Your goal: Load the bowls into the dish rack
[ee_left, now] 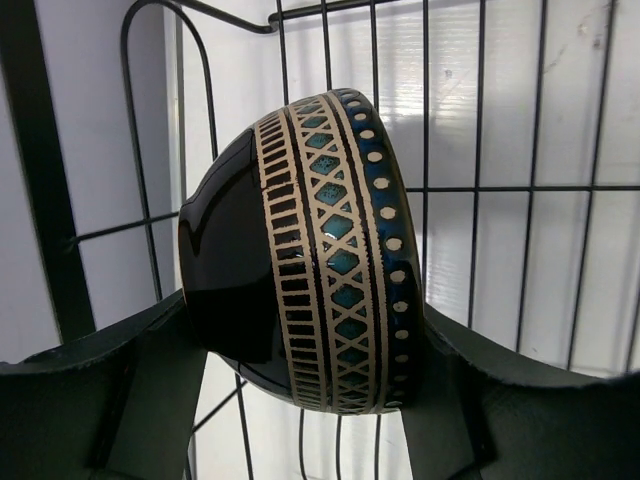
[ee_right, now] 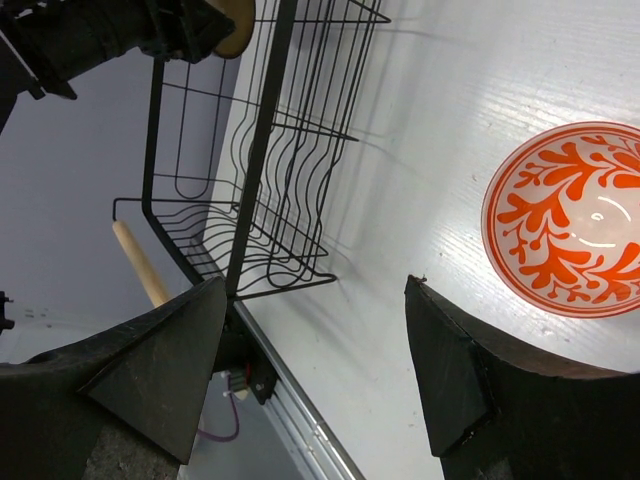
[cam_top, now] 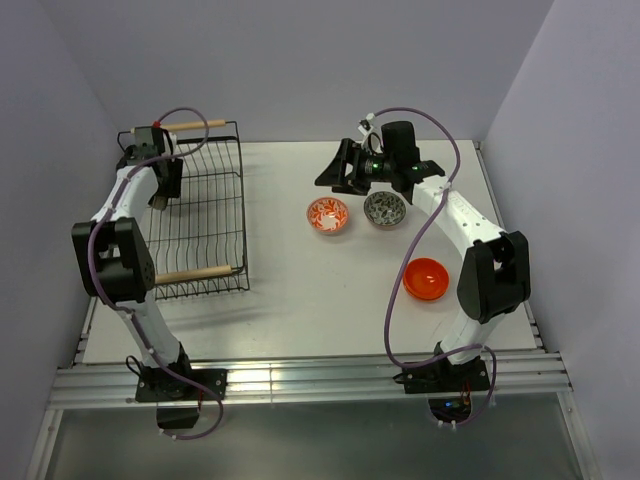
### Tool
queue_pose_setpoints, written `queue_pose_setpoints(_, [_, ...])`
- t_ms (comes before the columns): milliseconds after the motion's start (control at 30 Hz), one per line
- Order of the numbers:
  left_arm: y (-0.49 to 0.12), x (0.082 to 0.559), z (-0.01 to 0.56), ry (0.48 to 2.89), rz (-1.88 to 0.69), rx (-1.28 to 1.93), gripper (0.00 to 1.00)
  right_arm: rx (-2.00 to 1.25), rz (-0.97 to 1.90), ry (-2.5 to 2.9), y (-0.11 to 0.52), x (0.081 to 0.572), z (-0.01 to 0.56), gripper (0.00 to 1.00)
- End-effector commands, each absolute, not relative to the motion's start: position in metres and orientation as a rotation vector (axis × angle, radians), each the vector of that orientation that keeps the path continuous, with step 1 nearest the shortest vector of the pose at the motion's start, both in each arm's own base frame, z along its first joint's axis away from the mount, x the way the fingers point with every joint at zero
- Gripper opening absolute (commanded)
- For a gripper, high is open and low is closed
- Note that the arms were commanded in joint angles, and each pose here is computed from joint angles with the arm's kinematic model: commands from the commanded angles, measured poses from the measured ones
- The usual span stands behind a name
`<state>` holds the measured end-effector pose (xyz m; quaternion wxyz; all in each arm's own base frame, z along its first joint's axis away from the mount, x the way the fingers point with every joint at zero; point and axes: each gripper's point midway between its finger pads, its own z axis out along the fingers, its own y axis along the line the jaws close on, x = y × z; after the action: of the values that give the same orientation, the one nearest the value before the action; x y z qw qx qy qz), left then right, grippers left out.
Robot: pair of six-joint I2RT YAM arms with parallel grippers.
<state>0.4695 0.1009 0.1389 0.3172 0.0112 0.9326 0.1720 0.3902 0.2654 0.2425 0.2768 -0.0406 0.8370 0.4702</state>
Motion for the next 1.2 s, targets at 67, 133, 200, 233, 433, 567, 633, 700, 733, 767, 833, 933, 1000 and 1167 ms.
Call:
queue_pose_setpoints(67, [0.111,0.499,0.170,2.320,0.648,0.051,0.00,-0.121,1.258,2.238,0.261,0.393,0.241,0.79])
queue_pose_setpoints(133, [0.109,0.503,0.164,2.330,0.676,0.073,0.00,-0.122,1.258,2.237,0.260,0.392,0.241,0.79])
queue_pose_setpoints(200, [0.111,0.505,0.161,2.329,0.728,0.081,0.00,-0.119,1.262,2.238,0.260,0.392,0.240,0.79])
queue_pose_setpoints(233, [0.113,0.506,0.161,2.326,0.758,0.078,0.00,-0.119,1.261,2.237,0.259,0.392,0.240,0.79])
queue_pose_setpoints(433, [0.114,0.511,0.155,2.323,0.843,0.102,0.00,-0.117,1.259,2.244,0.257,0.393,0.236,0.79])
queue_pose_setpoints(567, [0.112,0.517,0.148,2.341,0.846,0.113,0.00,-0.117,1.257,2.248,0.257,0.393,0.234,0.79])
queue_pose_setpoints(633, [0.112,0.517,0.144,2.354,0.846,0.122,0.00,-0.114,1.256,2.251,0.257,0.393,0.234,0.79])
queue_pose_setpoints(700, [0.112,0.518,0.139,2.367,0.849,0.136,0.00,-0.114,1.252,2.252,0.255,0.393,0.232,0.79])
queue_pose_setpoints(733, [0.112,0.518,0.137,2.372,0.851,0.138,0.01,-0.116,1.256,2.251,0.256,0.392,0.232,0.79])
queue_pose_setpoints(767, [0.112,0.519,0.133,2.378,0.853,0.142,0.01,-0.111,1.254,2.252,0.255,0.393,0.232,0.79])
queue_pose_setpoints(833, [0.113,0.520,0.130,2.388,0.857,0.146,0.02,-0.111,1.253,2.256,0.255,0.393,0.229,0.79])
queue_pose_setpoints(933, [0.112,0.520,0.124,2.400,0.861,0.150,0.04,-0.105,1.256,2.266,0.254,0.393,0.226,0.79])
queue_pose_setpoints(1000, [0.113,0.520,0.122,2.402,0.863,0.157,0.06,-0.110,1.256,2.263,0.255,0.393,0.226,0.79])
queue_pose_setpoints(1167, [0.112,0.519,0.115,2.419,0.862,0.167,0.17,-0.107,1.259,2.268,0.255,0.393,0.225,0.79])
